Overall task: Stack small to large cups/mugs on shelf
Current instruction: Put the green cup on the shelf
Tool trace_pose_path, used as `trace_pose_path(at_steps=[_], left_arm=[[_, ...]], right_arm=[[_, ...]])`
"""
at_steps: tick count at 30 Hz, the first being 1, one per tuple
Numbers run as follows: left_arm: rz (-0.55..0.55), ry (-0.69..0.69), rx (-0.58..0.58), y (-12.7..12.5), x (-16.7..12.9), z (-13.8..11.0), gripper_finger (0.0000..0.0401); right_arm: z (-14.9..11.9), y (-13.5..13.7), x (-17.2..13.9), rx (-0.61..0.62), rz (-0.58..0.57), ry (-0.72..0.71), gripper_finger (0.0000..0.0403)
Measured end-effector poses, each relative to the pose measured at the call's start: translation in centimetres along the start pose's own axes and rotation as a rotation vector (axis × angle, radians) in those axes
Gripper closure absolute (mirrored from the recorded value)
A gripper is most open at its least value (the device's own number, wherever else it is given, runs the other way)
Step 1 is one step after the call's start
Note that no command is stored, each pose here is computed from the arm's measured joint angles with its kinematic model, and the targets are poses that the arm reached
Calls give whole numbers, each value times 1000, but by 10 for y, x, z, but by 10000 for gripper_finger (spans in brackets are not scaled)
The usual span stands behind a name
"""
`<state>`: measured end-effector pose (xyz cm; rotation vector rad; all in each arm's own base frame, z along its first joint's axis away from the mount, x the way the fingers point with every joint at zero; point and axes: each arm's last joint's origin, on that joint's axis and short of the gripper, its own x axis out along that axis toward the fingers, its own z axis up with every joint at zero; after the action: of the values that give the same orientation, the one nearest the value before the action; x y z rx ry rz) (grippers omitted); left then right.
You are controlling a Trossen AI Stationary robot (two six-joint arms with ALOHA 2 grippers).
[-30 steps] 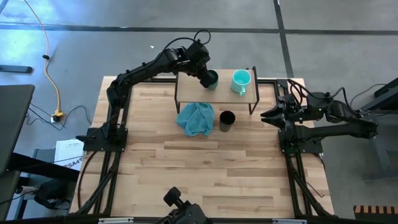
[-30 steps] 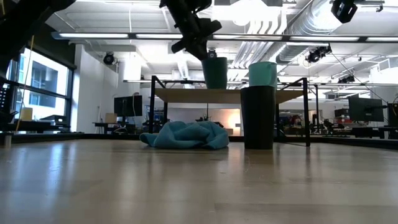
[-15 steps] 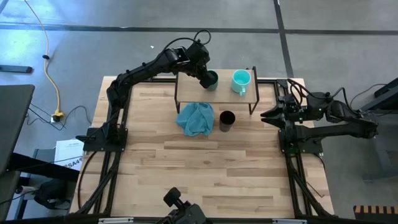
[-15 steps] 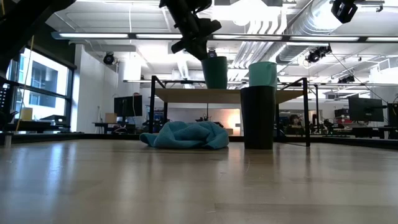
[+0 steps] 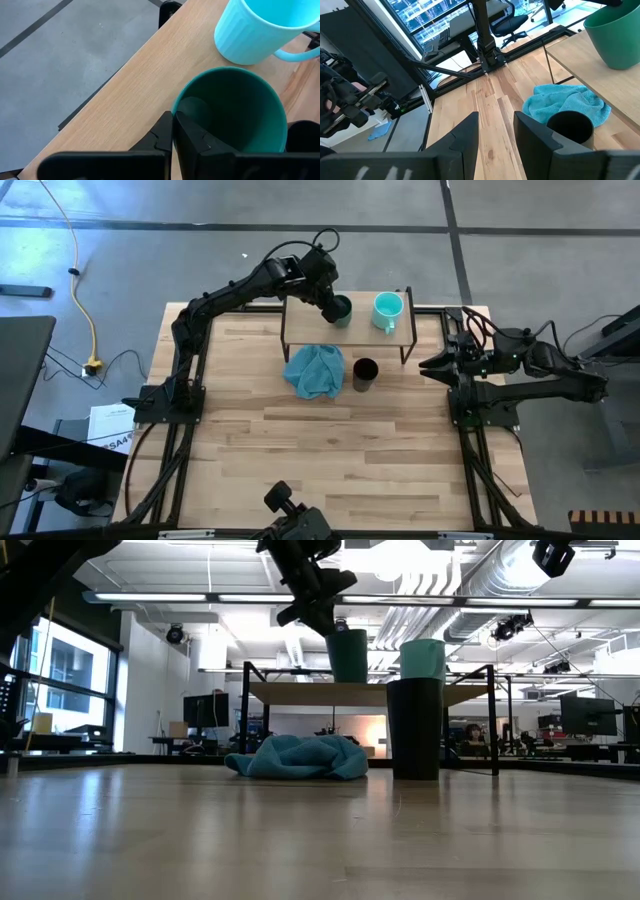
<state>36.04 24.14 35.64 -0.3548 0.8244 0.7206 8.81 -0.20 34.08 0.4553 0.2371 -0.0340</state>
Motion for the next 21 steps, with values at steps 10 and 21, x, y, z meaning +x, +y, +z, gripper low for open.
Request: trace_pose_path(at_steps=[10, 21], left_arm=[[0, -5, -1, 0, 0, 0, 400], [-2, -17, -2, 0, 0, 2, 400]], right_arm=[[0, 0, 0, 0, 0, 0, 291], [0, 0, 0, 0, 0, 0, 291]])
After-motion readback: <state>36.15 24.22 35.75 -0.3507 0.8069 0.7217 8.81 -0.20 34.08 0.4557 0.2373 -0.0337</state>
